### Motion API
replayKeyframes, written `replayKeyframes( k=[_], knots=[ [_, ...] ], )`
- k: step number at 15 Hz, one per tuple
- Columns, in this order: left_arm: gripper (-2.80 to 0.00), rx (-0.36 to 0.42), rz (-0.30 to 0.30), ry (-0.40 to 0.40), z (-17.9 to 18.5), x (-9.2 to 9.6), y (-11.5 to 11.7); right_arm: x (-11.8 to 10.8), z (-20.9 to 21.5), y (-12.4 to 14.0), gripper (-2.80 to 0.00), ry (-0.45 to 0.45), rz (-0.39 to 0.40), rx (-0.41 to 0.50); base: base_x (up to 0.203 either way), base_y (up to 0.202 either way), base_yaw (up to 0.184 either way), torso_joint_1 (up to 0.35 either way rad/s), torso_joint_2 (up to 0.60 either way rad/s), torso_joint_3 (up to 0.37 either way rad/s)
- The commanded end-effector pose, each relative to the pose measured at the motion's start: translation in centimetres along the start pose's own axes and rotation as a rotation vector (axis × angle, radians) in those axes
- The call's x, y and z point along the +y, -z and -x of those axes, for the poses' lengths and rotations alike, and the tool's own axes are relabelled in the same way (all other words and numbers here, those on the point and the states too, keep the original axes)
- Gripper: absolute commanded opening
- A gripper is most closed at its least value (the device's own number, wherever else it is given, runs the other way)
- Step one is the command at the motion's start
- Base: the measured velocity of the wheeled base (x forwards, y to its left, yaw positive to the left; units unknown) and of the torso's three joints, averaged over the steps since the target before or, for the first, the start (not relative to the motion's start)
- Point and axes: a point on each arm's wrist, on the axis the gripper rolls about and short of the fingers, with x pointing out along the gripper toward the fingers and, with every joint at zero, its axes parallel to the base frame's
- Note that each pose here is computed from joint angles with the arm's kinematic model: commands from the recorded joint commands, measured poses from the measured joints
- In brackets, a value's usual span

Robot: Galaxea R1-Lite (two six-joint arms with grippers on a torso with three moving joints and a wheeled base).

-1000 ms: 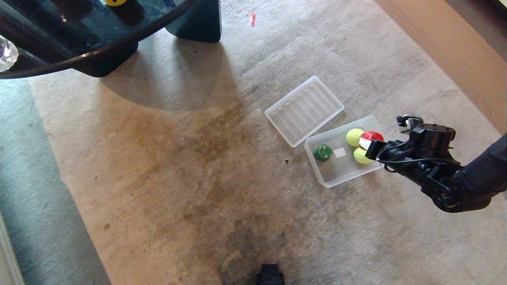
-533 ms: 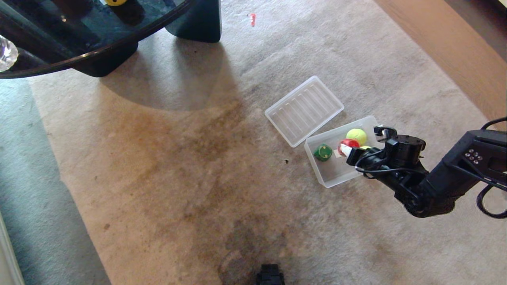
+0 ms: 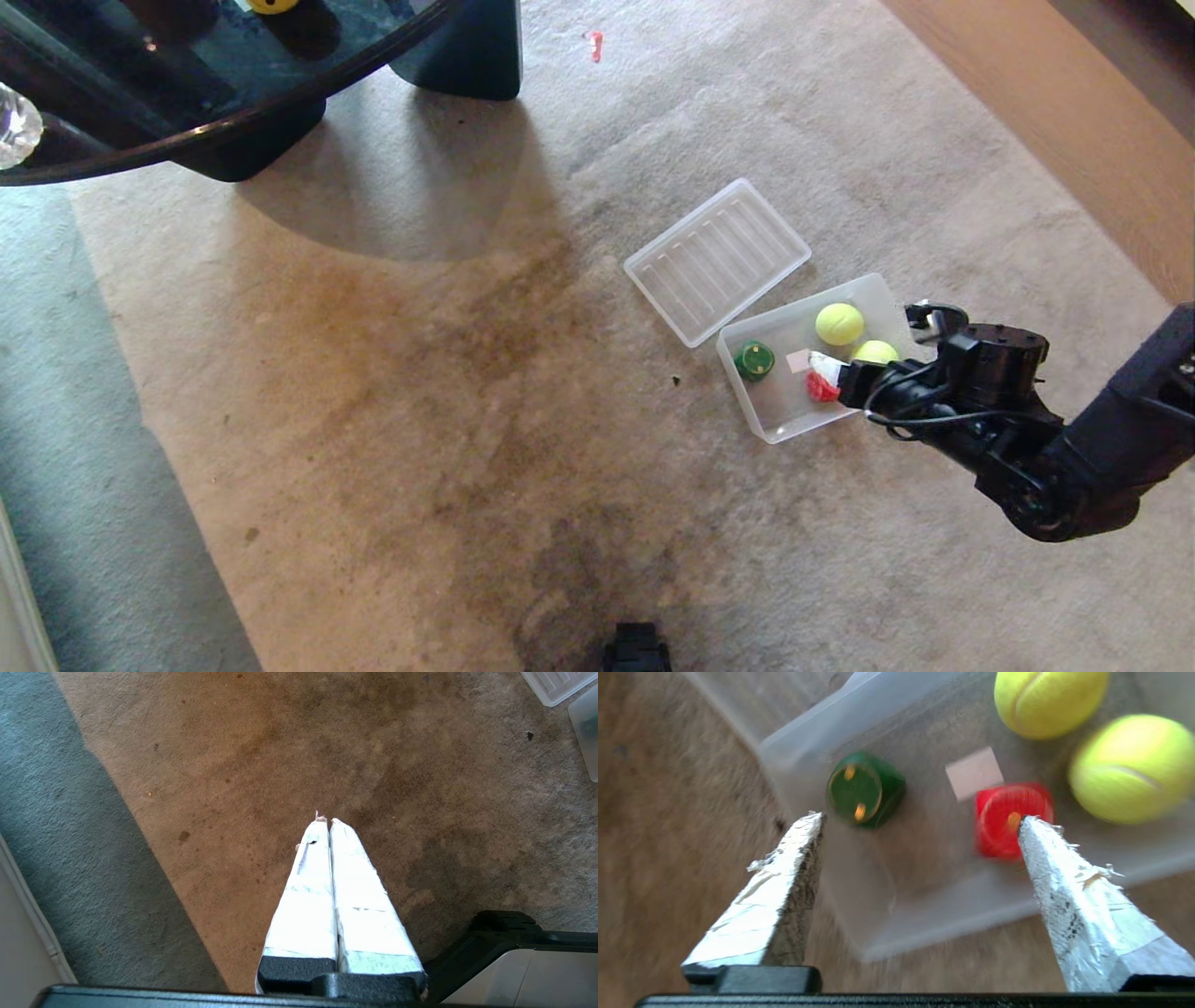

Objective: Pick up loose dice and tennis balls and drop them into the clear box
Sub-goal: Put the toys in the box, then pick up toys out of the box

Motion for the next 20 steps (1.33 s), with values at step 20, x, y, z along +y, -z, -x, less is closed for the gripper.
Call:
replayKeyframes(
  k=[20],
  knots=[
    [-2.8,0.001,0.0,0.0,0.0,0.0,0.0,0.8,36.3,5.0,-2.8,0.195,0.206,0.182,0.0,0.0,0.0,0.0,0.0,0.0]
  ],
)
